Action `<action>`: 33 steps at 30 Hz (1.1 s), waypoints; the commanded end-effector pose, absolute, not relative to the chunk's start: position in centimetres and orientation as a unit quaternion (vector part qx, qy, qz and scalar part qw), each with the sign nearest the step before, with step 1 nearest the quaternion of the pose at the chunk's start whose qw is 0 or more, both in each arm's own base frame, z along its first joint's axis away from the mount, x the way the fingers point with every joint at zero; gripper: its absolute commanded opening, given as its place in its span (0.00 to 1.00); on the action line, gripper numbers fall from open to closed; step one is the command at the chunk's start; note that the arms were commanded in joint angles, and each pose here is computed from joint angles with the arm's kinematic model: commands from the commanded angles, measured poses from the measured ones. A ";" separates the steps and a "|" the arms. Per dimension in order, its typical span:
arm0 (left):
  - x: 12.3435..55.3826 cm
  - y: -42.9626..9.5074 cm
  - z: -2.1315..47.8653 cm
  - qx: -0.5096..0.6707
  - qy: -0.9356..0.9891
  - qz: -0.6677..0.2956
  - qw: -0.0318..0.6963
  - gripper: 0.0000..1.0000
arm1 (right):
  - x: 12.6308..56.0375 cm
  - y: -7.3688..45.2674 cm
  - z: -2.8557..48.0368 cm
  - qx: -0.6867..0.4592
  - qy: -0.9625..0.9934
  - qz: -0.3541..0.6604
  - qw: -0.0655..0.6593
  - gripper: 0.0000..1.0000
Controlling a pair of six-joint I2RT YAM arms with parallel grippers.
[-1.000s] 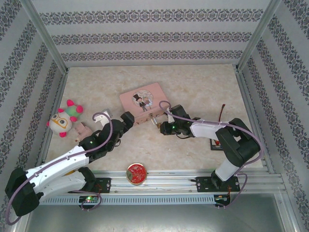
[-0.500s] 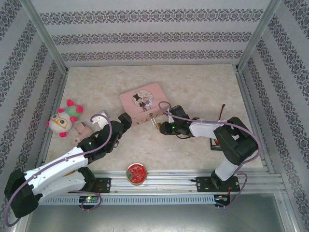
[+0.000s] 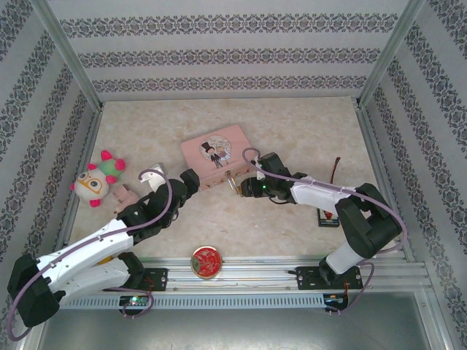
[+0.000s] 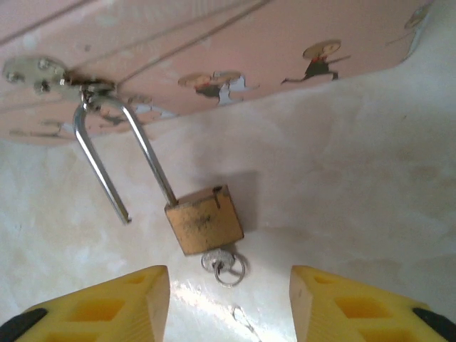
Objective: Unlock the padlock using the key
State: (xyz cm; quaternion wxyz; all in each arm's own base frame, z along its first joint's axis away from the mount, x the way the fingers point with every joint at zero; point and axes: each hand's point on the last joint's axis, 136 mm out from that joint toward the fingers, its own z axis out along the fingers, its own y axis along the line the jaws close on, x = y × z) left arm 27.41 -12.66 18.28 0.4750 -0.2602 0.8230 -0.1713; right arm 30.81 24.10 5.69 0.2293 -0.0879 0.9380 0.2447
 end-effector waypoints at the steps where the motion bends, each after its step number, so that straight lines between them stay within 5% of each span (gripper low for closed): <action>1: 27.6 -12.2 18.4 -0.245 0.835 -0.145 0.471 0.99 | 31.9 24.1 5.4 -0.098 0.941 0.229 0.230 0.52; 33: 28.0 -13.1 16.8 -0.259 0.838 -0.176 0.447 0.99 | 32.3 26.6 2.1 -0.150 0.947 0.221 0.180 0.52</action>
